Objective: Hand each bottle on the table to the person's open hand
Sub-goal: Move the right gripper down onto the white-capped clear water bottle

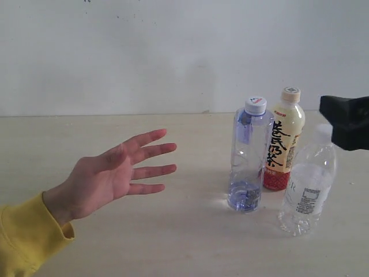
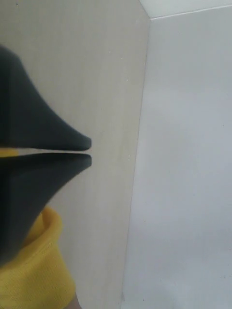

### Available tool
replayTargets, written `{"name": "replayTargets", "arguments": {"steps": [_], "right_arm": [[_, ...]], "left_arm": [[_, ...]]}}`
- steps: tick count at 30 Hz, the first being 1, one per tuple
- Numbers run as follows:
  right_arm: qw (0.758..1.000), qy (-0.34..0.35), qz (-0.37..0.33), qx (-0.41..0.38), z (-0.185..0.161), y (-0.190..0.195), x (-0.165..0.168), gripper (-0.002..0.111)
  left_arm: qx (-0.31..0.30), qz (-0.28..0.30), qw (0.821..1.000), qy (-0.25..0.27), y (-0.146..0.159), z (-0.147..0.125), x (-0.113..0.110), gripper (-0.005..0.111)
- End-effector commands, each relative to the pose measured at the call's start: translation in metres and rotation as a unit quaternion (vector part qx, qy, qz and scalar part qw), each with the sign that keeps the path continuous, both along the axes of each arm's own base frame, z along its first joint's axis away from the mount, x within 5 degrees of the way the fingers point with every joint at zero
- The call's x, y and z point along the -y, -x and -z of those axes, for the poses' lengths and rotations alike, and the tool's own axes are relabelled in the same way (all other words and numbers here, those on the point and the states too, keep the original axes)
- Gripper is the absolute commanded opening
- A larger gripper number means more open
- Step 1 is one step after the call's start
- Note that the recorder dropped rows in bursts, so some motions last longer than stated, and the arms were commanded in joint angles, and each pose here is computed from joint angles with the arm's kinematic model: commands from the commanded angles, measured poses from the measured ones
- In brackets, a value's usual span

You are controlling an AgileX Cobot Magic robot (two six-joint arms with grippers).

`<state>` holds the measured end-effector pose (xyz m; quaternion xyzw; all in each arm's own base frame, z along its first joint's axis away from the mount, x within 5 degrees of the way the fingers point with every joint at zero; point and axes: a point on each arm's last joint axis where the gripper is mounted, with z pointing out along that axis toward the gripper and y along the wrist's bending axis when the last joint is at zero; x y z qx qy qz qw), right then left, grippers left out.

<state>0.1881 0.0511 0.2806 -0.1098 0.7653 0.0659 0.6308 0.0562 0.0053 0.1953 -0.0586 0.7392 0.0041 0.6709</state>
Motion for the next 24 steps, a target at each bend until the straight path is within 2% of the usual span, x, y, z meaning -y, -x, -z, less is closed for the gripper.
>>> {"name": "replayTargets", "arguments": {"steps": [1,24], "right_arm": [[1.000,0.013,0.002,-0.007,0.014,-0.019,-0.006,0.075],[0.999,0.019,0.029,-0.021,0.071,-0.067,-0.015,0.075]], "left_arm": [[0.004,-0.001,1.000,0.001,0.000,-0.002,0.000,0.004],[0.004,-0.001,1.000,0.001,0.000,-0.002,0.000,0.004]]}}
